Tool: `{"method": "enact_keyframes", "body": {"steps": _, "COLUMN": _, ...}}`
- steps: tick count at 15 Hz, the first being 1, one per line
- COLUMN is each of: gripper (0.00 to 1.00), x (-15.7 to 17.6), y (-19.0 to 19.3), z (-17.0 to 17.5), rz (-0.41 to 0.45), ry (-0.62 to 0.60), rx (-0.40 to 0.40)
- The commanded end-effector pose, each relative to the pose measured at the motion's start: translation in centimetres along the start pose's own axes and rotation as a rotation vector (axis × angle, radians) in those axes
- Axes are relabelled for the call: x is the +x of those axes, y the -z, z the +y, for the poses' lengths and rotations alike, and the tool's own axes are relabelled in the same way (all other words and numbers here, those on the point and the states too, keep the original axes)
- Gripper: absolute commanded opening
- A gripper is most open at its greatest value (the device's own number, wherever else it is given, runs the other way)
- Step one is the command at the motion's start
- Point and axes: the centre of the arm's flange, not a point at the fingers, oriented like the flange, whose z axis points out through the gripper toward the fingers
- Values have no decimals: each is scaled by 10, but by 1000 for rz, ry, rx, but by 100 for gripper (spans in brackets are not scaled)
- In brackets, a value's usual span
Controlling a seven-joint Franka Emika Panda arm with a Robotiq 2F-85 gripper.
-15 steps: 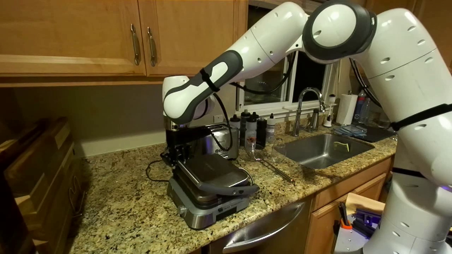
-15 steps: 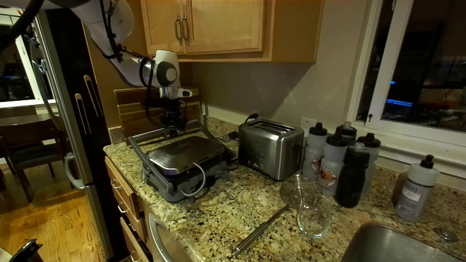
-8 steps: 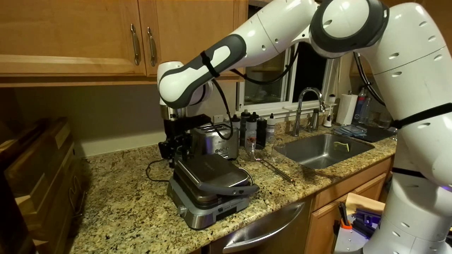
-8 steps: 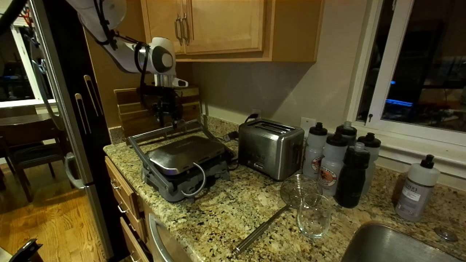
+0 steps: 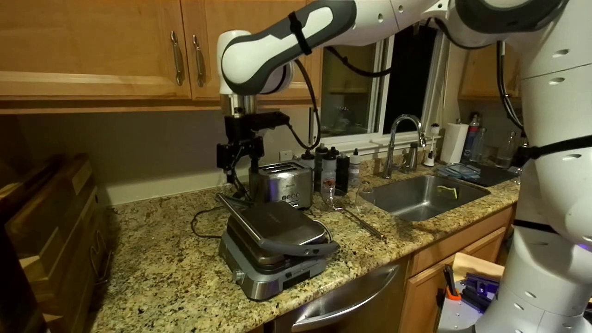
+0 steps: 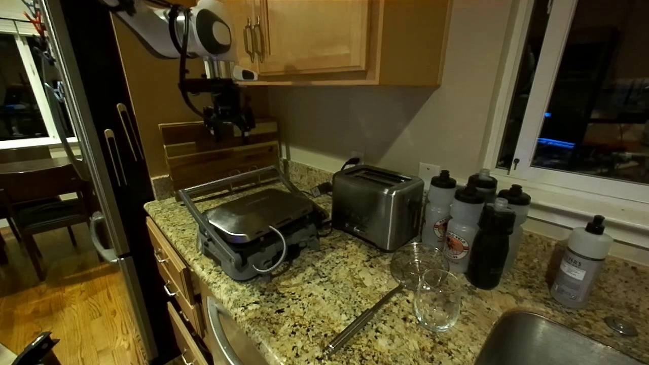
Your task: Close the grill sandwich maker
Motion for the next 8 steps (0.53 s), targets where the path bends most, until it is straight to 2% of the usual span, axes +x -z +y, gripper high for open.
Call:
{"method": "enact_keyframes", "body": {"steps": 1, "gripper": 100, "x": -58, "y": 33, "z": 32, "rz": 10, "ry": -26, "rx": -28}}
{"method": "enact_keyframes", "body": {"steps": 2, "gripper": 100, "x": -65, "y": 37, "z": 38, "rz": 9, "ry": -32, "rx": -26}}
{"method": "enact_keyframes", "body": {"steps": 3, "gripper": 100, "x": -25, "y": 26, "z": 24, "rz": 16, "ry": -31, "rx": -14}}
{"method": "enact_keyframes", "body": {"steps": 5, "gripper": 100, "x": -29, "y": 32, "z": 28, "rz": 24, "ry": -37, "rx": -14}}
{"method": "enact_keyframes", "body": {"steps": 8, "gripper": 100, "x": -25, "y": 22, "z": 23, "rz": 12, "ry": -29, "rx": -13}}
